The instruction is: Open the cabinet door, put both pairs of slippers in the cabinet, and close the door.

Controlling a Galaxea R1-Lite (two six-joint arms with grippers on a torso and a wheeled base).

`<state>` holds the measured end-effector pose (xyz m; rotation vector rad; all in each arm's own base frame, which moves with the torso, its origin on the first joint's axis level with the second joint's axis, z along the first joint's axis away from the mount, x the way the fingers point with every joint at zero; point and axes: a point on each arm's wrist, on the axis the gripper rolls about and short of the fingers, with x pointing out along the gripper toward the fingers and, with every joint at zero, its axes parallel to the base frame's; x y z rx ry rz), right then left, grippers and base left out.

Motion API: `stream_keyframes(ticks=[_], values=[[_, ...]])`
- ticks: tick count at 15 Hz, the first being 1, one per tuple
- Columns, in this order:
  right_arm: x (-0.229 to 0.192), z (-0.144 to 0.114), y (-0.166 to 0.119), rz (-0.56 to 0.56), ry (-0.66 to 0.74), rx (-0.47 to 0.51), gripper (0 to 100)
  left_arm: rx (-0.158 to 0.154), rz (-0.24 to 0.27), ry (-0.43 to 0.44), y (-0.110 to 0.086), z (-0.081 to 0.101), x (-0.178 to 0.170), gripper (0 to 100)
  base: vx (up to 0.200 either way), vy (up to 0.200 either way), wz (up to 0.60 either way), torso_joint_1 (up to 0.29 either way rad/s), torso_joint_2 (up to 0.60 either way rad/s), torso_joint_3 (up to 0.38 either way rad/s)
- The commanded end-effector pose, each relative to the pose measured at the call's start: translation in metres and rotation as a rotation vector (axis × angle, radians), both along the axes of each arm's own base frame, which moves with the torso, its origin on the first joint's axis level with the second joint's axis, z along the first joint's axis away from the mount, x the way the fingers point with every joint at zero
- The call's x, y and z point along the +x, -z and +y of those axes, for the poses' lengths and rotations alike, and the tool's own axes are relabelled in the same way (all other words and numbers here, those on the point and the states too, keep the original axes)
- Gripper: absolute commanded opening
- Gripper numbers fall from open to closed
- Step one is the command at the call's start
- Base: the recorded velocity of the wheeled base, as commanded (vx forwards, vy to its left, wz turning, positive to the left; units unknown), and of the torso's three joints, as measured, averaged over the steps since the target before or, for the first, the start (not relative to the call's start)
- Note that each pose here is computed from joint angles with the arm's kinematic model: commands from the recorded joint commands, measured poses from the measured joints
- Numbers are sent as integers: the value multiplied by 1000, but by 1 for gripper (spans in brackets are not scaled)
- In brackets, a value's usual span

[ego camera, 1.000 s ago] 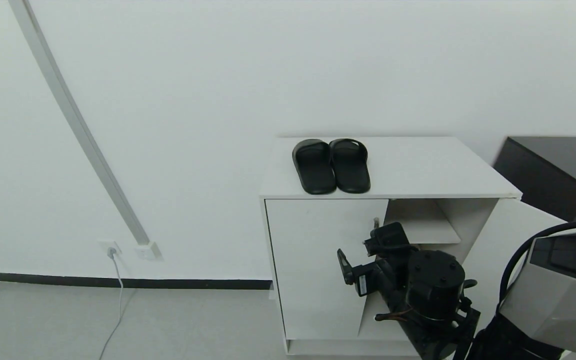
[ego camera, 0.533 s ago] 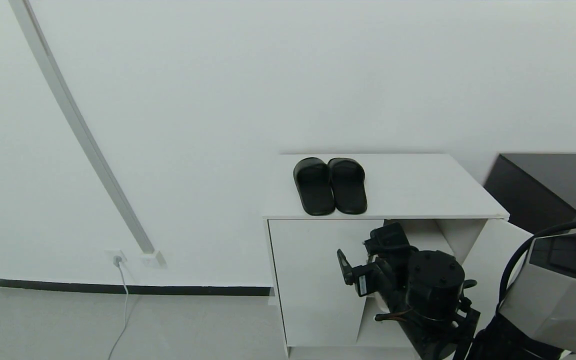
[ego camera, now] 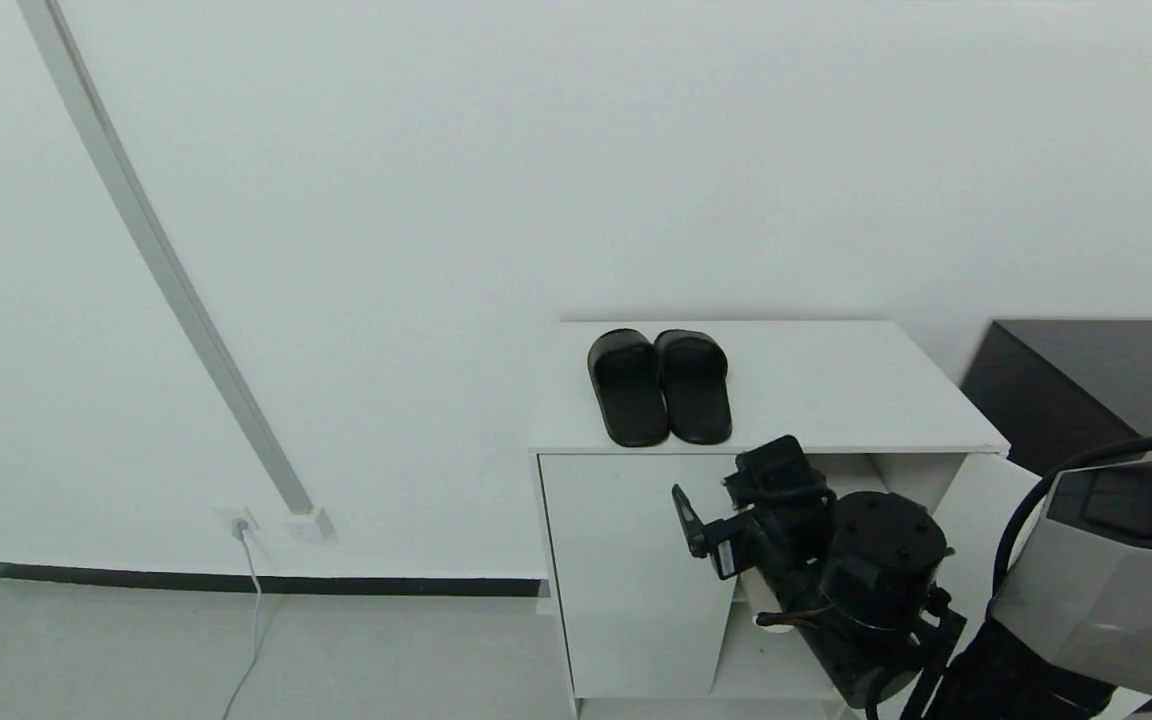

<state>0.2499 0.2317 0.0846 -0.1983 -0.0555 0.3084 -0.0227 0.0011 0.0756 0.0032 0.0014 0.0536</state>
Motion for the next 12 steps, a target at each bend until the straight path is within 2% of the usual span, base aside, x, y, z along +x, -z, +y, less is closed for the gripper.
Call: stream_keyframes(ticks=[1, 4, 5, 6, 10, 12], values=[[19, 13, -14, -19, 4, 10, 100, 1, 0, 0, 0, 0, 0, 0, 0, 0, 0, 0, 0, 0], [46, 33, -62, 75, 109, 41, 100, 0, 0, 0, 0, 0, 0, 0, 0, 0, 0, 0, 0, 0], [48, 35, -69, 85, 118, 58, 100, 0, -1, 0, 0, 0, 0, 0, 0, 0, 0, 0, 0, 0], [52, 42, -89, 159, 128, 101, 100, 1, 0, 0, 0, 0, 0, 0, 0, 0, 0, 0, 0, 0], [50, 58, -122, 370, 157, 217, 100, 4, 1, -2, 0, 0, 0, 0, 0, 0, 0, 0, 0, 0], [51, 59, -122, 393, 168, 217, 100, 3, 0, -3, 0, 0, 0, 0, 0, 0, 0, 0, 0, 0]])
